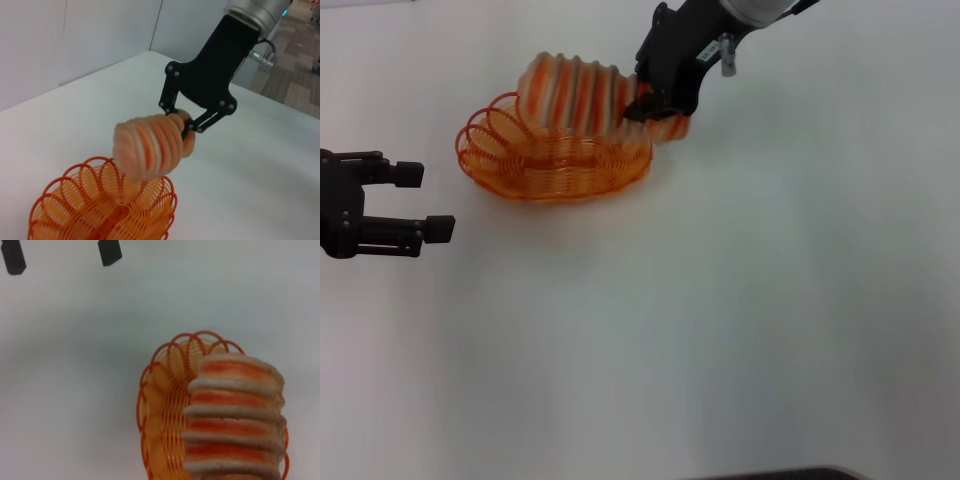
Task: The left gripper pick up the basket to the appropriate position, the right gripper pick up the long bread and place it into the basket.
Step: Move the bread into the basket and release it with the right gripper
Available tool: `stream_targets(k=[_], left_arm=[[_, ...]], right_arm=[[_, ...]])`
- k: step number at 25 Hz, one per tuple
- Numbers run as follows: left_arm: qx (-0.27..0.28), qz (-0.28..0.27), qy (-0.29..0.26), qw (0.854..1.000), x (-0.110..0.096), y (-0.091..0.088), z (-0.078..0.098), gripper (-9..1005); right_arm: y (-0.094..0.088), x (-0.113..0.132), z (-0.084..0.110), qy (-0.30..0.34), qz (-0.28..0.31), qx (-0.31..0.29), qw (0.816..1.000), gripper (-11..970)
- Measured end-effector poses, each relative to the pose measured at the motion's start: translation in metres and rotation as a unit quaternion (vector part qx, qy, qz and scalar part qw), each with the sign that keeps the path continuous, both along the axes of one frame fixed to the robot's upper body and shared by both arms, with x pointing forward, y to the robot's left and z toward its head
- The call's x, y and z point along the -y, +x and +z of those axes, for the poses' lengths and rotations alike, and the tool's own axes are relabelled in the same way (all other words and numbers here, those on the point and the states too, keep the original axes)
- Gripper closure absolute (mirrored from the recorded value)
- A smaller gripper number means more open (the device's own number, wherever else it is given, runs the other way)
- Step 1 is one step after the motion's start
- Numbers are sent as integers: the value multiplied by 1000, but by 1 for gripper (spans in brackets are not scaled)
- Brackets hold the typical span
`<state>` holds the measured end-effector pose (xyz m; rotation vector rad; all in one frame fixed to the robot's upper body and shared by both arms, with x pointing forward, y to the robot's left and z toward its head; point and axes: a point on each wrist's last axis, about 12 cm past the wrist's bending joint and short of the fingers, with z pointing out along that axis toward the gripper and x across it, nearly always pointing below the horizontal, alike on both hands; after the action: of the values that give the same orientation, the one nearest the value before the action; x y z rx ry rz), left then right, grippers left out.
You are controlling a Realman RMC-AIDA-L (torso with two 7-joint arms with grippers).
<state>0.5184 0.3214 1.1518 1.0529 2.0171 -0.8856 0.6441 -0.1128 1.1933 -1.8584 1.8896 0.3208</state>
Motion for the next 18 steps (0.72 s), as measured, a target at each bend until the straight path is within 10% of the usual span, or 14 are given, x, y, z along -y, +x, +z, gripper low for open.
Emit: stream_targets(k=[18], left_arm=[[1, -3, 1, 1000, 1, 1, 1, 149]], right_arm=[[-2, -17, -9, 5, 21, 24, 999, 734]])
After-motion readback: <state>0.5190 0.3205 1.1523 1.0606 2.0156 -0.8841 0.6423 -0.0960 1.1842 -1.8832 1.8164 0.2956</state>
